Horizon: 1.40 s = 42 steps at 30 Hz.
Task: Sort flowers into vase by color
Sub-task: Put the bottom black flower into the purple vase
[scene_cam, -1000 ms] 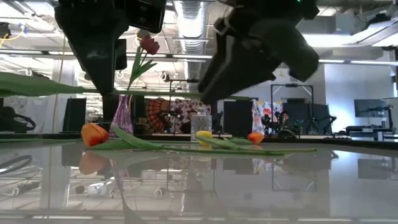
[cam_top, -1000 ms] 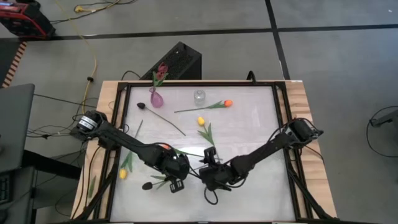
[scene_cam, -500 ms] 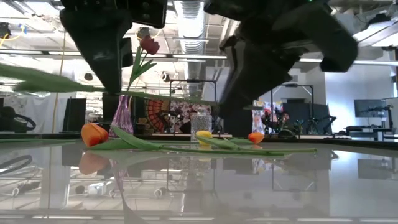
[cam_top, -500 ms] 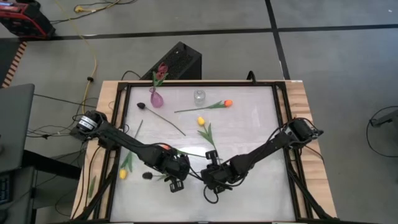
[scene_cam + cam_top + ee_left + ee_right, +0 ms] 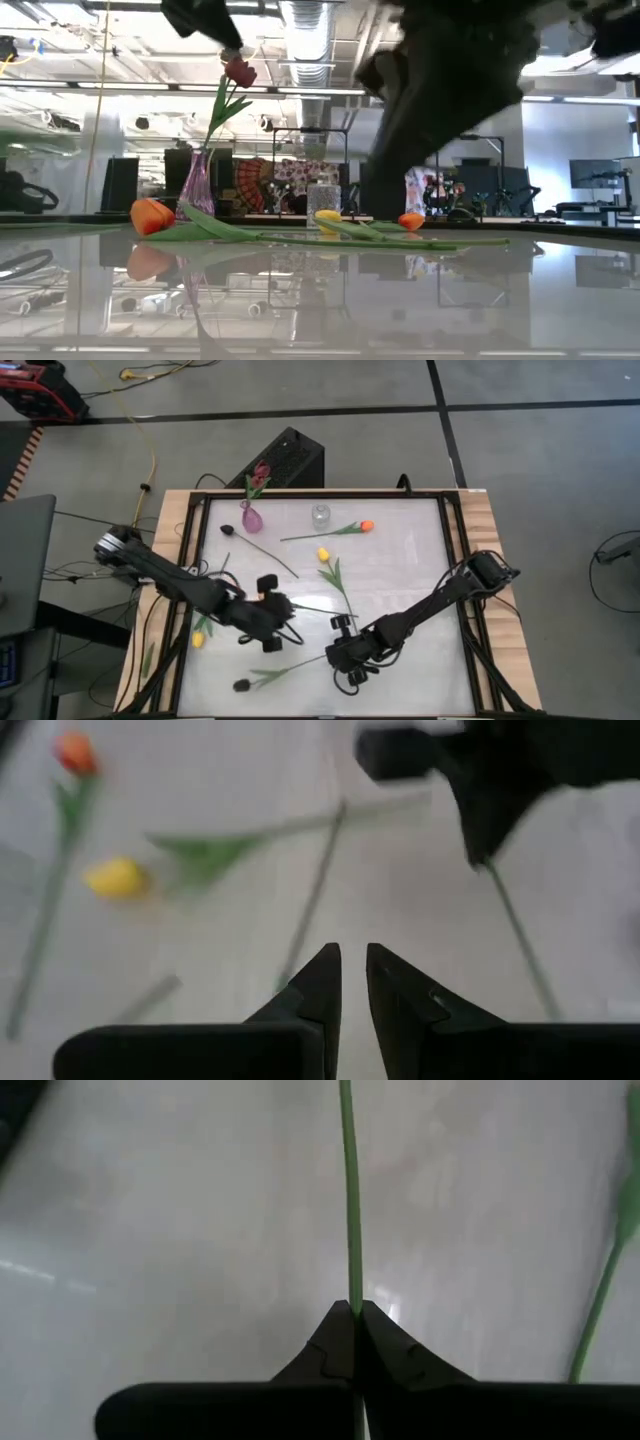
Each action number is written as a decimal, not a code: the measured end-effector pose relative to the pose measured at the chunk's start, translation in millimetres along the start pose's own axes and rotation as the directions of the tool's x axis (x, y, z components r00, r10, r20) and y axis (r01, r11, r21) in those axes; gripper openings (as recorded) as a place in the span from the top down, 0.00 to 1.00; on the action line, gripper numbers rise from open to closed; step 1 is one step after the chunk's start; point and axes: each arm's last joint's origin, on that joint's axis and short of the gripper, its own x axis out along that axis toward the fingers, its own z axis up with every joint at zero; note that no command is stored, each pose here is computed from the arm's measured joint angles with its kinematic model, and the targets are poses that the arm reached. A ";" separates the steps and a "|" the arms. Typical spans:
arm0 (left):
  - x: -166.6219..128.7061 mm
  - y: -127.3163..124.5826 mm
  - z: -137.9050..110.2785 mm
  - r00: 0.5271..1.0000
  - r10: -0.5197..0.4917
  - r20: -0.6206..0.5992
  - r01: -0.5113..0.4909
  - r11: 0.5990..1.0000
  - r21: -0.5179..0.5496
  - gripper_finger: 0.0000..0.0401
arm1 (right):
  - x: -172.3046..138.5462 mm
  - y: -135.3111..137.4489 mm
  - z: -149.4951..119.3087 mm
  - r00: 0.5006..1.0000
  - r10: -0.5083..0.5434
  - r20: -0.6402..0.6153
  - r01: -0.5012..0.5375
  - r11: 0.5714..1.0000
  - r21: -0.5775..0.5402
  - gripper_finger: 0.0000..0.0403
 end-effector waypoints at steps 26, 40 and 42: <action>-22.9 18.5 -33.7 0.457 -0.383 0.802 0.223 0.923 0.314 0.71 | -53.3 -88.5 3.6 0.418 -0.025 0.908 -0.197 0.973 0.118 0.94; -21.7 13.7 -3.7 0.600 -0.183 0.779 0.073 0.982 0.175 0.43 | -52.4 -104.9 9.4 0.406 -0.056 0.912 -0.187 0.972 0.142 0.94; -19.9 14.2 -5.0 0.621 -0.162 0.767 0.075 0.986 0.148 0.43 | -52.0 -105.1 9.2 0.410 -0.056 0.911 -0.186 0.972 0.144 0.94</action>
